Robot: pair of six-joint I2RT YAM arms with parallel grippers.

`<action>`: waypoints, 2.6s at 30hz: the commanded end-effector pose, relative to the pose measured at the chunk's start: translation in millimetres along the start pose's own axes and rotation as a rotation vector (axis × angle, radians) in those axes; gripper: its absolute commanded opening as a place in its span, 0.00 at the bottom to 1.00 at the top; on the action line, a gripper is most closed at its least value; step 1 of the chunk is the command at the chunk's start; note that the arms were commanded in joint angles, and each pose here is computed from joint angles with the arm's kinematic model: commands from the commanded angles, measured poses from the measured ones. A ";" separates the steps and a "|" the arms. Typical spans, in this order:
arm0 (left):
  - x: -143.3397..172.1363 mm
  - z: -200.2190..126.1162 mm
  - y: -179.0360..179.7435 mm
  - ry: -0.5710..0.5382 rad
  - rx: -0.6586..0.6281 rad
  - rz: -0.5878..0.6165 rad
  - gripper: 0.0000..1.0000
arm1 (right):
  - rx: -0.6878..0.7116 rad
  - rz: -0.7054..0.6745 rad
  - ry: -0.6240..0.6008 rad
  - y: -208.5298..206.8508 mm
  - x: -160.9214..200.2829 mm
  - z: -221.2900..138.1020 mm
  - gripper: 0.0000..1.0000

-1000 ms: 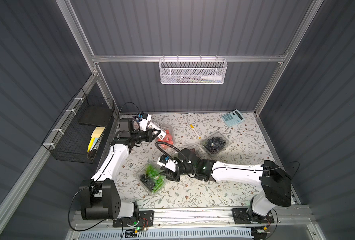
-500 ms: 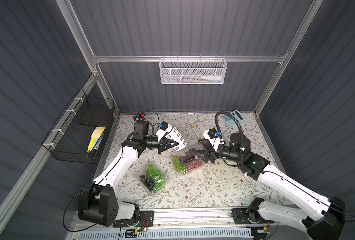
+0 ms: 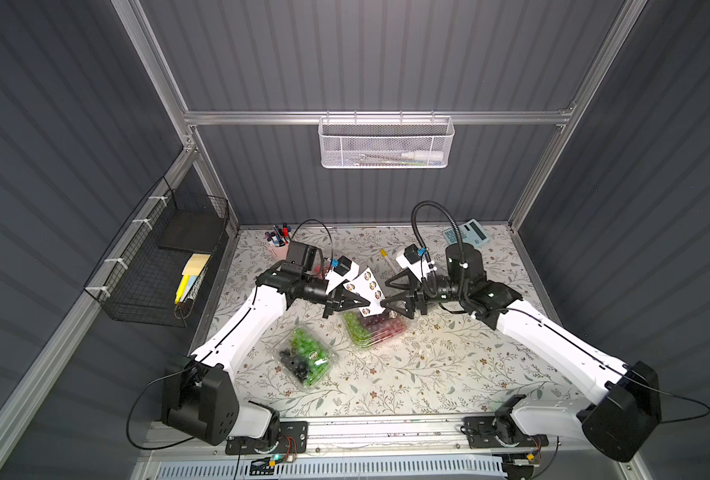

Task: Label fruit boxes
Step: Place the label sticker at the center of the board.

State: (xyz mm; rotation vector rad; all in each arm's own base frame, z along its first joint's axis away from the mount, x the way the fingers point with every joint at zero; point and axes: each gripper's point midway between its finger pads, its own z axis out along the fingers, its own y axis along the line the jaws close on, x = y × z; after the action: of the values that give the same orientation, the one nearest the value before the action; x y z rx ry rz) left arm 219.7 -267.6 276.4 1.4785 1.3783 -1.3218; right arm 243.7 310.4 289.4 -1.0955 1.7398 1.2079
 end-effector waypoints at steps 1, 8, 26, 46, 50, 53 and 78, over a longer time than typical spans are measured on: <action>-1.9 0.4 -3.8 0.013 0.010 0.017 0.00 | -0.113 -0.003 -0.014 13.1 -11.0 3.4 0.81; 0.5 -0.4 2.5 0.047 -0.036 -0.002 0.00 | -0.203 0.022 0.004 17.6 -7.9 10.5 0.70; 4.7 -1.1 22.6 0.061 -0.136 -0.072 0.26 | 0.087 0.066 0.031 -13.3 16.2 -6.7 0.00; 59.9 -46.4 144.4 0.136 -0.831 -0.562 0.82 | 0.679 1.063 0.233 -20.1 213.9 -116.8 0.00; 57.8 -53.4 147.5 0.128 -0.880 -0.563 0.83 | 0.671 1.106 0.200 -30.3 226.9 -109.2 0.00; 57.1 -54.9 147.9 0.128 -0.886 -0.560 0.83 | 0.585 1.099 0.209 -33.1 224.6 -94.1 0.00; 118.3 -168.7 170.5 0.148 -1.431 -0.717 0.98 | 1.048 1.109 0.398 -95.8 259.9 -154.7 0.67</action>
State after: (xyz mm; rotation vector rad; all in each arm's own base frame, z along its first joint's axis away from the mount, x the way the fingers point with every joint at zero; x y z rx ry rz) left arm 405.3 -139.2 173.4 0.1995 2.3062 -0.3452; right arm 208.2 106.8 52.2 0.3459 2.9805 0.5212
